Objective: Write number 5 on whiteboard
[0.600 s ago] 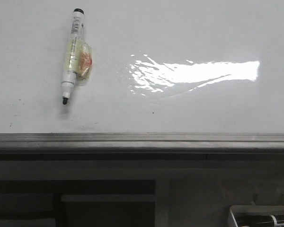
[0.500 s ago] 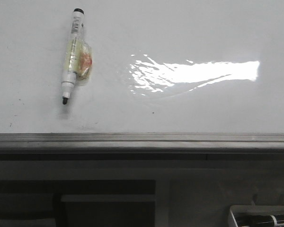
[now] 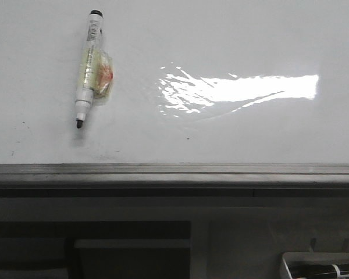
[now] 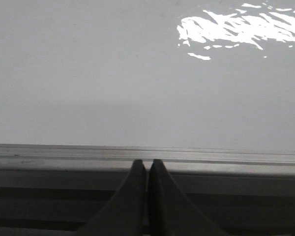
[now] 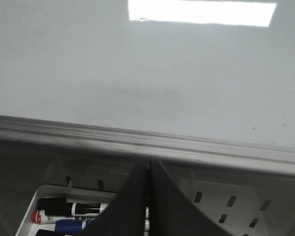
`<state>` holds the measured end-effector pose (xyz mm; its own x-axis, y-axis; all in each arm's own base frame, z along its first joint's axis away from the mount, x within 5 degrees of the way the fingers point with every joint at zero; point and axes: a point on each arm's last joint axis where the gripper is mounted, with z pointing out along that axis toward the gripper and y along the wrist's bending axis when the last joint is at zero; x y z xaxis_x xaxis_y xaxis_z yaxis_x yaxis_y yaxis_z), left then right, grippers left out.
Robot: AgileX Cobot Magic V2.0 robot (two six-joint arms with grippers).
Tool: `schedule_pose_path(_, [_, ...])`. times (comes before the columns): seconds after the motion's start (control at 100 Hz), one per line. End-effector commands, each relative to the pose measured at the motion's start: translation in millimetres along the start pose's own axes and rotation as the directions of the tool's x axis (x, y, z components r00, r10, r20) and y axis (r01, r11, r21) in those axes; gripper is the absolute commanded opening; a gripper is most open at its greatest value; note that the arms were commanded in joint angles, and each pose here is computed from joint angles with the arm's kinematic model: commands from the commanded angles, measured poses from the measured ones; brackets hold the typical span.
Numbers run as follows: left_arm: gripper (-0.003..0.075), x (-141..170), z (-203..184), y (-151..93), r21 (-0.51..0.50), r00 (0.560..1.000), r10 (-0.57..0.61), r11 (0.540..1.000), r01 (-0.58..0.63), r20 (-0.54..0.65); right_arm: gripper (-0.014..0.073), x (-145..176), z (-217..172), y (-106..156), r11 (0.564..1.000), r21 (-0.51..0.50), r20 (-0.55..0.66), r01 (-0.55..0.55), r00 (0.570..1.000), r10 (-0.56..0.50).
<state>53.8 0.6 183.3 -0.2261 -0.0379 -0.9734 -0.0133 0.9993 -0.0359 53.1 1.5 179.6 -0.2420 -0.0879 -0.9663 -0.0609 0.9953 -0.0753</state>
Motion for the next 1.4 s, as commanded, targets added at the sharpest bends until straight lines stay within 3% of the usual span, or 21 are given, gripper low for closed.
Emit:
schedule_pose_path(0.0, [-0.002, -2, -1, 0, 0.007, 0.996, -0.013, 1.0, 0.012, 0.085, -0.0041, 6, 2, 0, 1.0, 0.009, 0.008, 0.019, 1.0, -0.019])
schedule_pose_path(0.43, [-0.002, -2, -1, 0, 0.007, 0.996, -0.013, 1.0, 0.012, 0.085, -0.0041, 5, 2, 0, 1.0, 0.009, 0.016, 0.019, 1.0, -0.019])
schedule_pose_path(0.61, [-0.002, -4, -1, 0, 0.007, 0.995, -0.01, 1.0, 0.009, 0.099, -0.0041, -3, 1, -1, 0.998, 0.026, 0.112, 0.064, 0.991, -0.067])
schedule_pose_path(0.68, [-0.002, -5, -1, 0, 0.008, 0.994, -0.01, 1.0, 0.009, 0.109, -0.0041, -9, 0, 0, 0.999, 0.016, 0.174, 0.028, 0.984, -0.031])
schedule_pose_path(0.81, [-0.002, -6, -1, -2, 0.035, 0.989, -0.09, 0.996, 0.086, 0.118, -0.0041, -18, -2, 1, 0.98, -0.055, 0.267, -0.189, 0.943, 0.197])
schedule_pose_path(0.88, [-0.002, -9, -1, -4, 0.087, 0.959, -0.245, 0.968, 0.234, 0.144, -0.0041, -21, -3, 0, 0.93, -0.11, 0.289, -0.351, 0.884, 0.368])
schedule_pose_path(0.93, [-0.002, -12, -2, -6, 0.142, 0.9, -0.413, 0.908, 0.395, 0.139, -0.0041, -22, -3, 0, 0.888, -0.14, 0.289, -0.438, 0.84, 0.46])
schedule_pose_path(0.99, [-0.002, -13, -2, -8, 0.178, 0.841, -0.527, 0.845, 0.504, 0.124, -0.0041, -25, -4, -2, 0.842, -0.165, 0.314, -0.513, 0.782, 0.538])
schedule_pose_path(1.02, [-0.002, -14, -3, -8, 0.185, 0.826, -0.549, 0.832, 0.524, 0.129, -0.0041, -27, -5, -4, 0.83, -0.171, 0.334, -0.531, 0.761, 0.556])
schedule_pose_path(1.11, [-0.002, -19, -4, -5, 0.205, 0.777, -0.602, 0.797, 0.568, 0.183, -0.0041, -30, -6, -5, 0.836, -0.166, 0.371, -0.522, 0.753, 0.544])
schedule_pose_path(1.2, [-0.002, -21, -4, -5, 0.248, 0.66, -0.736, 0.674, 0.696, 0.148, -0.0041, -31, -7, -7, 0.814, -0.177, 0.381, -0.553, 0.724, 0.575])
schedule_pose_path(1.27, [-0.002, -23, -5, -4, 0.268, 0.589, -0.794, 0.606, 0.749, 0.148, -0.0041, -35, -9, -8, 0.798, -0.19, 0.404, -0.572, 0.695, 0.595])
schedule_pose_path(1.33, [-0.002, -29, -8, -6, 0.286, 0.59, -0.795, 0.602, 0.745, 0.138, -0.0041, -46, -14, -10, 0.795, -0.209, 0.433, -0.569, 0.676, 0.597])
schedule_pose_path(1.39, [-0.002, -38, -13, -11, 0.304, 0.666, -0.736, 0.667, 0.68, 0.122, -0.0041, -59, -21, -9, 0.811, -0.223, 0.448, -0.54, 0.683, 0.578])
